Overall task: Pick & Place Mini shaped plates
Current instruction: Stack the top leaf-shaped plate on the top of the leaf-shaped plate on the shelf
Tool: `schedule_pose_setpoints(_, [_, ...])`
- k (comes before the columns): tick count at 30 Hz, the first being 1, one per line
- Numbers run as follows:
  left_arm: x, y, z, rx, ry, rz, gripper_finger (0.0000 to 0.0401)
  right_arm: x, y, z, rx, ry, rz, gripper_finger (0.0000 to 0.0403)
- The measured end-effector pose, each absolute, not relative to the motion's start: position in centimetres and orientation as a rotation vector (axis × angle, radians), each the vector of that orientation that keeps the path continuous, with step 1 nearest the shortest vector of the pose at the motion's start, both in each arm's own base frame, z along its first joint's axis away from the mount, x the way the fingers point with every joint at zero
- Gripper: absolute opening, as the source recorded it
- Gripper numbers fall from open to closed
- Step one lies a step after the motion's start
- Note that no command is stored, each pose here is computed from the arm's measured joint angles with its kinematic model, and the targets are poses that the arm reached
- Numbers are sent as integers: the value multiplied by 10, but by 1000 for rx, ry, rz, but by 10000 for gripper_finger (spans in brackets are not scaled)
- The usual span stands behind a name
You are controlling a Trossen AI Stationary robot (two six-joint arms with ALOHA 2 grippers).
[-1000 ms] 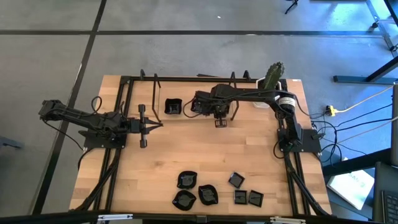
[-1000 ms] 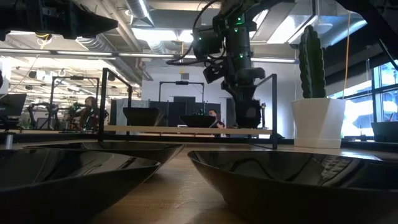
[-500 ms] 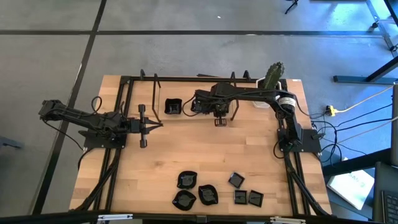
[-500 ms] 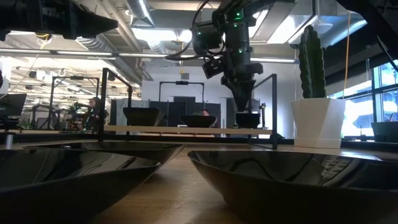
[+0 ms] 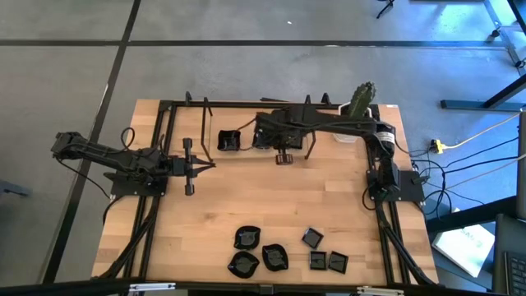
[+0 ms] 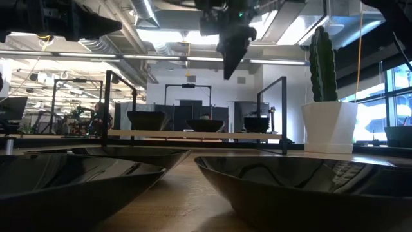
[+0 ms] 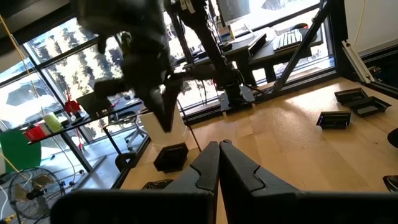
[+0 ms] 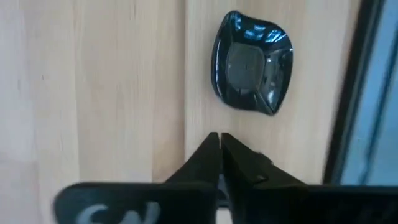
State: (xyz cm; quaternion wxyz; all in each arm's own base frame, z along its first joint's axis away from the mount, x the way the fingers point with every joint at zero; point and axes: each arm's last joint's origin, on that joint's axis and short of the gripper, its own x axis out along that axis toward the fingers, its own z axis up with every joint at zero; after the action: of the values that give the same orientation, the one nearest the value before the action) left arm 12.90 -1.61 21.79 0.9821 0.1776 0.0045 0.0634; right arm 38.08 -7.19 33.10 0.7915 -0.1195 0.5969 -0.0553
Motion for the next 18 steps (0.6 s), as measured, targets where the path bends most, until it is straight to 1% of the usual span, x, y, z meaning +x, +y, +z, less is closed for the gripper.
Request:
schedule_pose_setpoints(2, [129, -16, 218, 358, 13, 127, 4, 378, -58, 334, -310, 1304, -123, 7])
schedule_pose_setpoints(4, [129, -16, 218, 358, 13, 127, 5, 375, -41, 334, -360, 1324, -106, 7])
schedule_pose_setpoints(8, [129, -16, 218, 359, 13, 127, 8, 365, -5, 336, -397, 1320, 20, 4])
schedule_pose_setpoints(11, [129, -16, 218, 382, 15, 127, 7, 350, 14, 335, -441, 1324, 64, 3])
schedule_pose_setpoints(15, [129, -16, 218, 376, 14, 127, 4, 327, 22, 321, -442, 1381, -14, 3])
schedule_pose_setpoints(18, [129, -16, 218, 359, 13, 127, 4, 306, 24, 310, -433, 1371, -77, 2])
